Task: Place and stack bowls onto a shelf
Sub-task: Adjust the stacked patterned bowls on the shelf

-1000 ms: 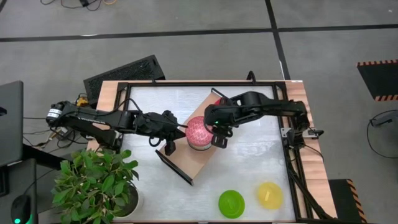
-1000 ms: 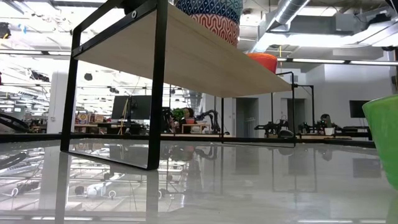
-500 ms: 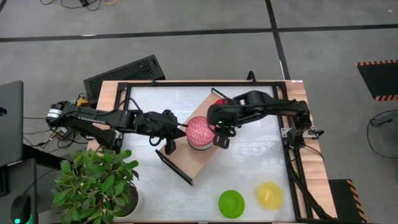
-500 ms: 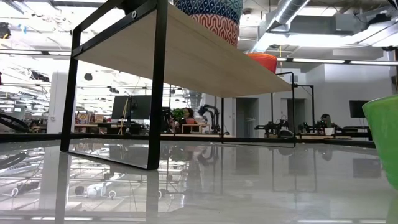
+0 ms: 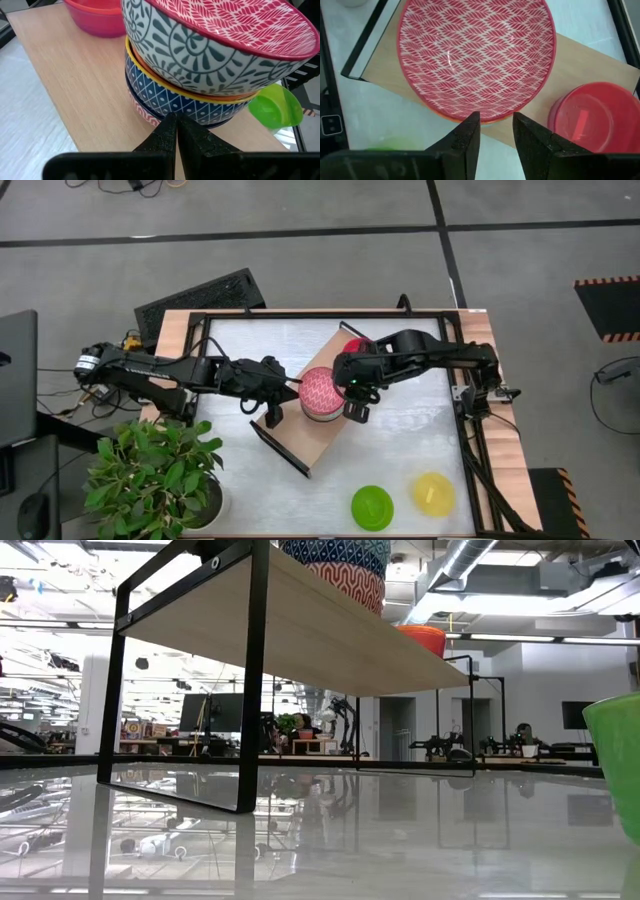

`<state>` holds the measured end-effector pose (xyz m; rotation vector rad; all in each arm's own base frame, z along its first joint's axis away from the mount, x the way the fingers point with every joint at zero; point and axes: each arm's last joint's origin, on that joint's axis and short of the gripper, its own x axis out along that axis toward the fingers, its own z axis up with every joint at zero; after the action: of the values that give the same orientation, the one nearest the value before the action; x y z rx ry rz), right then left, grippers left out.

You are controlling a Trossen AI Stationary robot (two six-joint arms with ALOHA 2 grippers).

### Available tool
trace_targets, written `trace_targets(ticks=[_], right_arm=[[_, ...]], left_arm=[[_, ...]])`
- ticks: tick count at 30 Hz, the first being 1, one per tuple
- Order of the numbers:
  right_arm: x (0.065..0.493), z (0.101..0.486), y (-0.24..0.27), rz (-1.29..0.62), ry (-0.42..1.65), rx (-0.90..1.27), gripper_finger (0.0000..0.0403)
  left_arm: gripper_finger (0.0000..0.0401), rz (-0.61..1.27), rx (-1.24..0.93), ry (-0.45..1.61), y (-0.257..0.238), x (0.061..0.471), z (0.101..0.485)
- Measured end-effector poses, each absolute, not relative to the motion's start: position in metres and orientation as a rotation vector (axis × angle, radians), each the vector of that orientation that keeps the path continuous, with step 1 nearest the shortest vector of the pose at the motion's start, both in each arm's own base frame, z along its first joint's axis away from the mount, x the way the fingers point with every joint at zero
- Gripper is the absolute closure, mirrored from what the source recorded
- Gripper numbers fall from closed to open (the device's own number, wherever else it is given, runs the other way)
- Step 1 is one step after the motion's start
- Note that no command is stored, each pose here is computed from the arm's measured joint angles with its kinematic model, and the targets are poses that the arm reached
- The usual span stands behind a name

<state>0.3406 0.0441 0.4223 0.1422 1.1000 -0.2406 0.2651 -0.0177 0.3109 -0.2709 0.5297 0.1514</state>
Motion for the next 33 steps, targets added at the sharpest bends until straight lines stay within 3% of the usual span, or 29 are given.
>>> trace_targets(ticks=[9, 19, 30, 33], right_arm=[[0.339, 0.422, 0.053, -0.258, 1.093, 0.194, 0.0296], [0.338, 0.422, 0.062, -0.273, 1.088, 0.244, 0.0384], [0.333, 0.416, 0.069, -0.236, 1.133, 0.231, 0.0383], [0.314, 0.434, 0.057, -0.233, 1.075, 0.212, 0.0385]], left_arm=[[0.0401, 0.152, -0.272, 0.530, -0.018, 0.265, 0.311], [0.0401, 0.151, -0.271, 0.530, -0.018, 0.265, 0.311], [0.0401, 0.142, -0.266, 0.533, -0.018, 0.265, 0.311], [0.0401, 0.127, -0.255, 0.538, -0.018, 0.265, 0.311]])
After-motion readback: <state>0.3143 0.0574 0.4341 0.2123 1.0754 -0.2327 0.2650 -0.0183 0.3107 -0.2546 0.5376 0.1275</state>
